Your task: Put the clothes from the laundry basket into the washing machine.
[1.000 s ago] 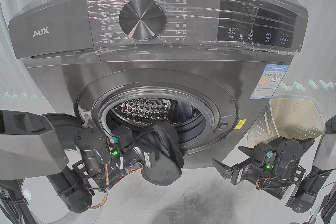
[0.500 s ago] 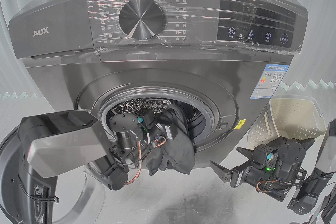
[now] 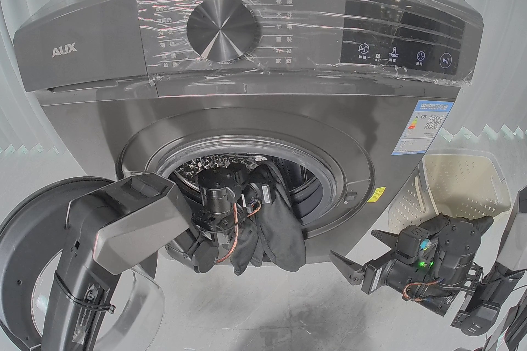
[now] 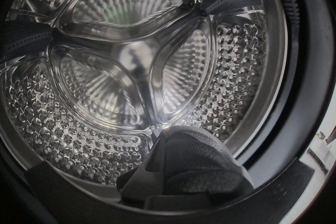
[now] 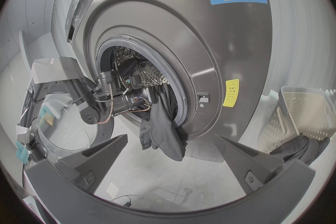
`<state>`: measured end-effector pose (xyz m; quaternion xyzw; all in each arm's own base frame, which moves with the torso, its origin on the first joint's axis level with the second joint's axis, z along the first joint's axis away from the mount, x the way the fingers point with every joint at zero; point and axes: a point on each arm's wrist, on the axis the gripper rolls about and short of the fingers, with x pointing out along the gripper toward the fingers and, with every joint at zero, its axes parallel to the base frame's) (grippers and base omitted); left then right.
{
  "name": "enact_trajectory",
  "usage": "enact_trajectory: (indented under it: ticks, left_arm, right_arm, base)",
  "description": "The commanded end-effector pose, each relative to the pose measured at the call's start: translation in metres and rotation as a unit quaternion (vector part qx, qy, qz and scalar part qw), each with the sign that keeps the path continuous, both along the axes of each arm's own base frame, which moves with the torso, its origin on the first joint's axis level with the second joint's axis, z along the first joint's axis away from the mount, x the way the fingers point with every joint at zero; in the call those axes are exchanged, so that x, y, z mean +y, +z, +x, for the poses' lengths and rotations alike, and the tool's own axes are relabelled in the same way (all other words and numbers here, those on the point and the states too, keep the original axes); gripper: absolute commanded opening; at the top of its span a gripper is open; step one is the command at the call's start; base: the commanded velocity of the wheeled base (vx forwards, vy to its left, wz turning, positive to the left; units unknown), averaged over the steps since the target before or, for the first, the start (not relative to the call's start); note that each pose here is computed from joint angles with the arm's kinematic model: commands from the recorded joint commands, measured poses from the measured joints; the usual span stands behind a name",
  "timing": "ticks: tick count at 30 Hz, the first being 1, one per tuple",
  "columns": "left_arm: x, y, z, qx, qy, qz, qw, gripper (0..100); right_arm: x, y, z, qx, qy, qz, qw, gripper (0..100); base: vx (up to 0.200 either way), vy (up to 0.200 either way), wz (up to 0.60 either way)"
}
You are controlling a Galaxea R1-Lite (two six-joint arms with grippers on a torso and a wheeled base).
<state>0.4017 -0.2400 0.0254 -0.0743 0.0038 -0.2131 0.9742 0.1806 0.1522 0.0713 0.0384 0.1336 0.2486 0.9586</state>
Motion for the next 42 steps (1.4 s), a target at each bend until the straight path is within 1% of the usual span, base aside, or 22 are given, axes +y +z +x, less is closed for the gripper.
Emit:
enact_trajectory:
  ticks: [1,4,6,8,10,13,15,18,21,23,24,25,26,27,32,34,35,37,39,40,42]
  left_arm:
    - [0.011,-0.024,0.029,0.0,0.028,0.022,0.9993,0]
    - [0.015,-0.02,0.037,0.001,0.031,0.024,0.9992,0]
    - [0.013,-0.013,0.042,-0.002,0.032,0.022,0.9993,0]
    - [0.013,-0.01,0.044,-0.002,0.032,0.022,0.9992,0]
    - [0.014,-0.005,0.051,0.003,0.036,0.025,0.999,0]
    - [0.015,-0.003,0.054,0.016,0.033,0.032,0.9988,0]
    - [0.011,0.004,0.057,0.012,0.027,0.025,0.9993,0]
    - [0.007,0.01,0.063,0.004,0.025,0.021,0.9995,0]
    - [-0.001,0.02,0.068,-0.006,0.021,0.007,0.9997,0]
    - [-0.005,0.029,0.073,-0.008,0.027,-0.016,0.9995,0]
    - [-0.006,0.031,0.074,-0.007,0.028,-0.024,0.9993,0]
    - [-0.008,0.032,0.075,-0.004,0.03,-0.03,0.9991,0]
    - [-0.008,0.032,0.075,-0.004,0.03,-0.03,0.9991,0]
    - [-0.009,0.034,0.075,-0.002,0.036,-0.038,0.9986,0]
    - [-0.008,0.033,0.074,-0.001,0.037,-0.04,0.9985,0]
    - [-0.009,0.03,0.073,0.004,0.036,-0.037,0.9987,0]
    - [-0.009,0.03,0.073,0.004,0.036,-0.037,0.9987,100]
    - [-0.014,0.028,0.069,0.007,0.03,-0.035,0.9989,100]
    - [-0.019,0.026,0.064,0.016,0.024,-0.036,0.9989,100]
    - [-0.021,0.023,0.058,0.027,0.02,-0.03,0.999,100]
    - [-0.021,0.023,0.051,0.039,0.013,-0.02,0.999,100]
  right_arm:
    - [-0.001,-0.001,0.002,0.002,-0.005,-0.001,1.0,100]
    - [0.0,-0.002,0.001,0.003,-0.002,-0.002,1.0,100]
    - [0.0,-0.002,0.001,0.003,-0.001,-0.002,1.0,100]
    - [0.0,-0.002,0.001,0.003,-0.001,-0.002,1.0,100]
    - [-0.001,-0.002,0.0,0.004,-0.001,-0.003,1.0,100]
    - [-0.001,-0.002,-0.001,0.005,0.0,-0.004,1.0,100]
    - [-0.001,-0.003,-0.001,0.006,0.001,-0.005,1.0,100]
    - [-0.001,-0.004,-0.001,0.009,0.002,-0.007,0.9999,100]
    - [-0.001,-0.004,-0.001,0.009,0.0,-0.007,0.9999,100]
    - [-0.001,-0.004,-0.001,0.009,0.001,-0.007,0.9999,100]
    - [-0.001,-0.004,-0.001,0.009,0.001,-0.007,0.9999,100]
    - [-0.001,-0.004,-0.001,0.009,0.001,-0.007,0.9999,100]
    - [-0.001,-0.004,-0.001,0.009,0.001,-0.007,0.9999,100]
    - [-0.001,-0.004,-0.001,0.009,0.001,-0.007,0.9999,100]
    - [-0.001,-0.004,-0.001,0.009,0.001,-0.007,0.9999,100]
    - [-0.001,-0.004,-0.001,0.009,0.001,-0.007,0.9999,100]
    - [-0.001,-0.004,-0.001,0.009,0.001,-0.007,0.9999,100]
    - [-0.001,-0.004,-0.001,0.009,0.0,-0.007,0.9999,100]
    - [-0.001,-0.004,-0.001,0.009,0.001,-0.007,0.9999,100]
    - [-0.001,-0.004,-0.001,0.008,0.0,-0.007,0.9999,100]
    - [-0.001,-0.004,-0.001,0.008,0.0,-0.007,0.9999,100]
  base:
    - [0.0,0.0,0.0]
    - [0.0,0.0,0.0]
    - [0.0,0.0,0.0]
    - [0.0,0.0,0.0]
    - [0.0,0.0,0.0]
    - [0.0,0.0,0.0]
    - [0.0,0.0,0.0]
    - [0.0,0.0,0.0]
    - [0.0,0.0,0.0]
    - [0.0,0.0,0.0]
    - [0.0,0.0,0.0]
    - [0.0,0.0,0.0]
    - [0.0,0.0,0.0]
    - [0.0,0.0,0.0]
    - [0.0,0.0,0.0]
    - [0.0,0.0,0.0]
    - [0.0,0.0,0.0]
    - [0.0,0.0,0.0]
    - [0.0,0.0,0.0]
    - [0.0,0.0,0.0]
    - [0.0,0.0,0.0]
